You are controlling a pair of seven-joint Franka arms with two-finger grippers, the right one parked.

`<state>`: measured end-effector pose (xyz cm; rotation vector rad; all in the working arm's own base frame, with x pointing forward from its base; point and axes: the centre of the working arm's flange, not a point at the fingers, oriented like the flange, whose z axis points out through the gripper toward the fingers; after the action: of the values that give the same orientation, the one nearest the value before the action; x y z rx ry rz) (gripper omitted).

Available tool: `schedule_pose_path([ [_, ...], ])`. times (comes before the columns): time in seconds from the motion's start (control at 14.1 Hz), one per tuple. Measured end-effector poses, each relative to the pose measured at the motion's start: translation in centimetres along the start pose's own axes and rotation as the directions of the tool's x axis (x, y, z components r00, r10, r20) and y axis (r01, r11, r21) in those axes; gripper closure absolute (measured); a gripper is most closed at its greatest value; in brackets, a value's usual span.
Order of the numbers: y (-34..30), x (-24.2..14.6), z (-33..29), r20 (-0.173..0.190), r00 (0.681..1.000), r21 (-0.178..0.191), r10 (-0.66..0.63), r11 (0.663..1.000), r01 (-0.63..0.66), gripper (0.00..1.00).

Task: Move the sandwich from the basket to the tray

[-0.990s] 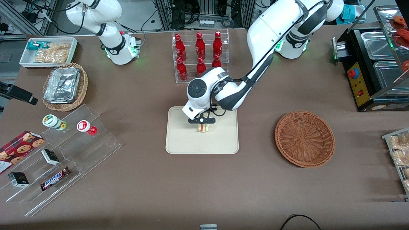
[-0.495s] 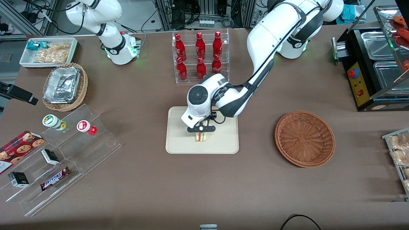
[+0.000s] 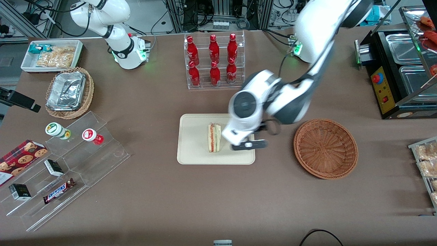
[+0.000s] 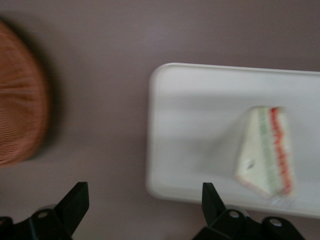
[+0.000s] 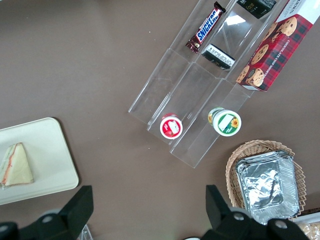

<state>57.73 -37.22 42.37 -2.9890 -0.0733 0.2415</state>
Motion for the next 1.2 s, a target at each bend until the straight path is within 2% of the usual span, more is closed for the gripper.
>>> schedule_pose_path([
  [0.21,-12.0,-0.5,-6.6,0.045,0.998,0.039,0.033,0.999,-0.035,0.00],
  [0.42,-22.7,-0.2,-9.2,0.093,0.991,0.026,0.100,0.994,-0.103,0.00],
  [0.57,-28.3,-0.3,-10.2,0.110,0.985,0.005,0.133,0.991,-0.135,0.00],
  [0.85,-34.1,-3.2,-12.3,0.093,0.991,0.005,0.094,0.995,-0.095,0.00],
  [1.06,-34.3,-5.2,-13.6,0.075,0.993,0.012,0.088,0.996,-0.089,0.00],
  [1.2,-34.1,-5.6,-14.1,0.072,0.993,-0.004,0.092,0.996,-0.092,0.00],
])
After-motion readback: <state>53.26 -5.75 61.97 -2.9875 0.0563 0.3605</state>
